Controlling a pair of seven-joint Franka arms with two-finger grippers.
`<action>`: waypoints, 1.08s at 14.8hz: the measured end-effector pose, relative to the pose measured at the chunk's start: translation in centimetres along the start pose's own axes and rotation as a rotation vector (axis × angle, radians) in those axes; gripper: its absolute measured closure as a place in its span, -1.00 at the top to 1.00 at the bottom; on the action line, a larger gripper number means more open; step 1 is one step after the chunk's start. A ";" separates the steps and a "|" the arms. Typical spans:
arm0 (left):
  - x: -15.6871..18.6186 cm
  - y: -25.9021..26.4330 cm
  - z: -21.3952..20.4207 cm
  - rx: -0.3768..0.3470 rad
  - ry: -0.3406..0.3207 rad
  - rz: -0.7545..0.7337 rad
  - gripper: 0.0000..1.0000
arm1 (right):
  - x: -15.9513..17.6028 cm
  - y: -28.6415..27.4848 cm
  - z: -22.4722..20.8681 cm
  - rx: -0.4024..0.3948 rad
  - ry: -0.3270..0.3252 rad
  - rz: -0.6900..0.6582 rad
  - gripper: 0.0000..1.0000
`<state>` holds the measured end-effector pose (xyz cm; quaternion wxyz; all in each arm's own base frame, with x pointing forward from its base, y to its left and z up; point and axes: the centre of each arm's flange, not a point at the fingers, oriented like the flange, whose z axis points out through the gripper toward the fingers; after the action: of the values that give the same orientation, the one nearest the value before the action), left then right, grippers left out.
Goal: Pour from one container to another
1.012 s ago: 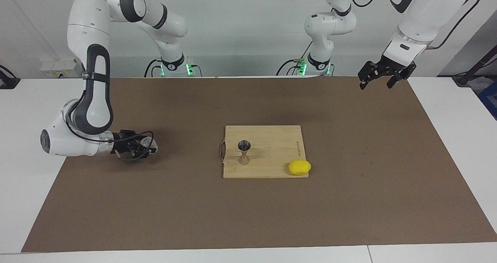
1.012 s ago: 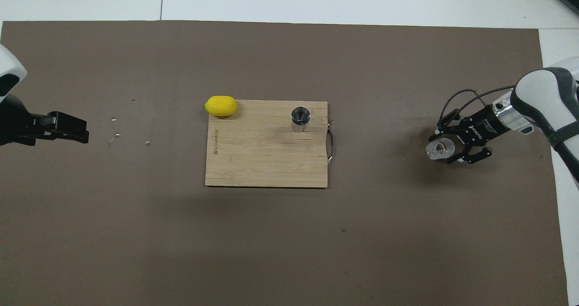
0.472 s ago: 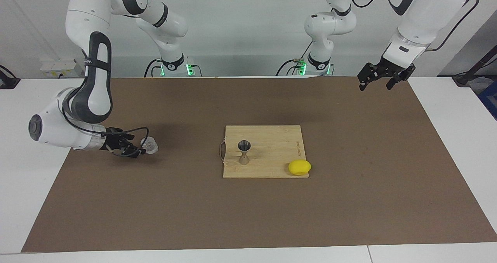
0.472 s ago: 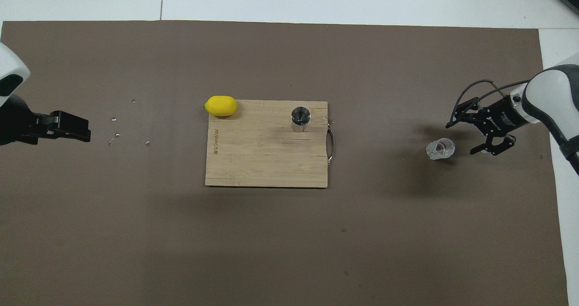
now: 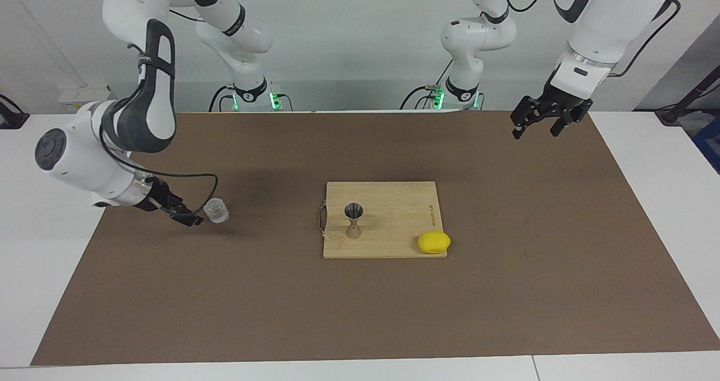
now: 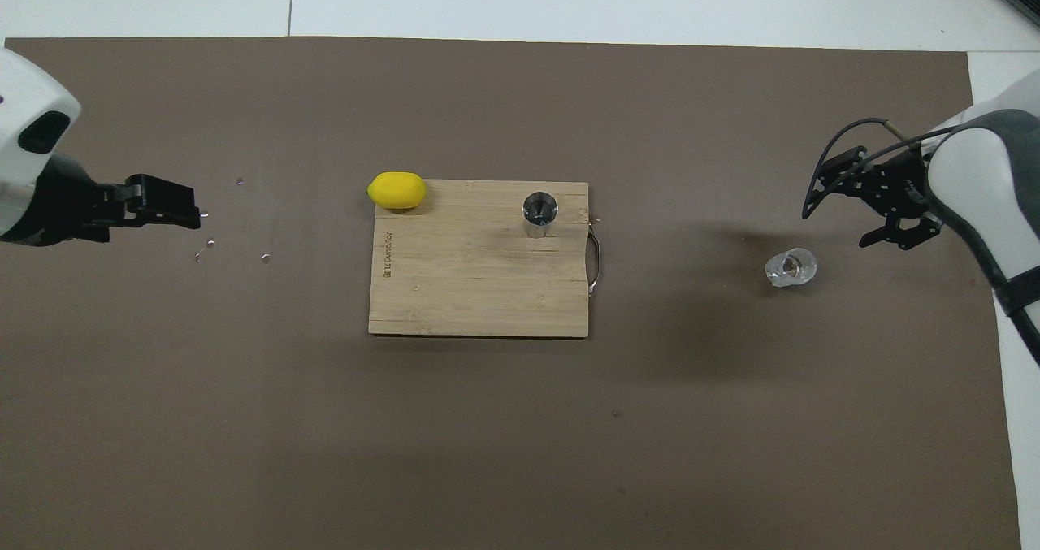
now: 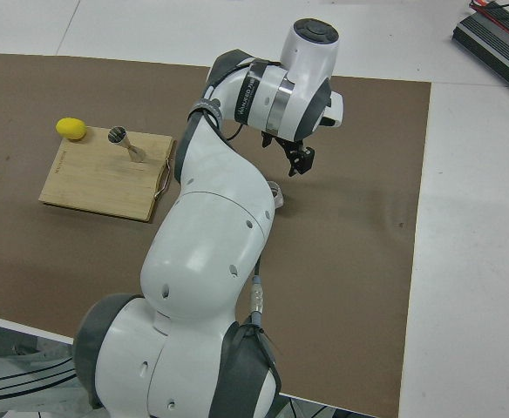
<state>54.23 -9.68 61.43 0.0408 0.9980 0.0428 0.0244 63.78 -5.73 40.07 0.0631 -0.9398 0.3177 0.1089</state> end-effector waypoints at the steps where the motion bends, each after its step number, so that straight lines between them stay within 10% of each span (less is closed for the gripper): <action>1: -0.4 2.0 0.1 -0.007 0.012 -0.016 1.00 | -1.4 -1.7 -0.5 -0.044 0.036 -0.051 1.00; 6: -1.7 6.6 0.2 -0.027 0.036 -0.033 1.00 | -7.2 -7.6 -3.0 -0.124 0.161 -0.210 1.00; 16: 0.4 -1.6 -0.6 0.103 0.015 0.293 1.00 | -14.9 -3.9 -17.3 -0.086 0.335 -0.481 1.00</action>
<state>54.45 -8.04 61.95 -0.0147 0.9941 -0.1018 0.0354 57.51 2.83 60.65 -0.0063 -0.9948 0.0872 -0.0526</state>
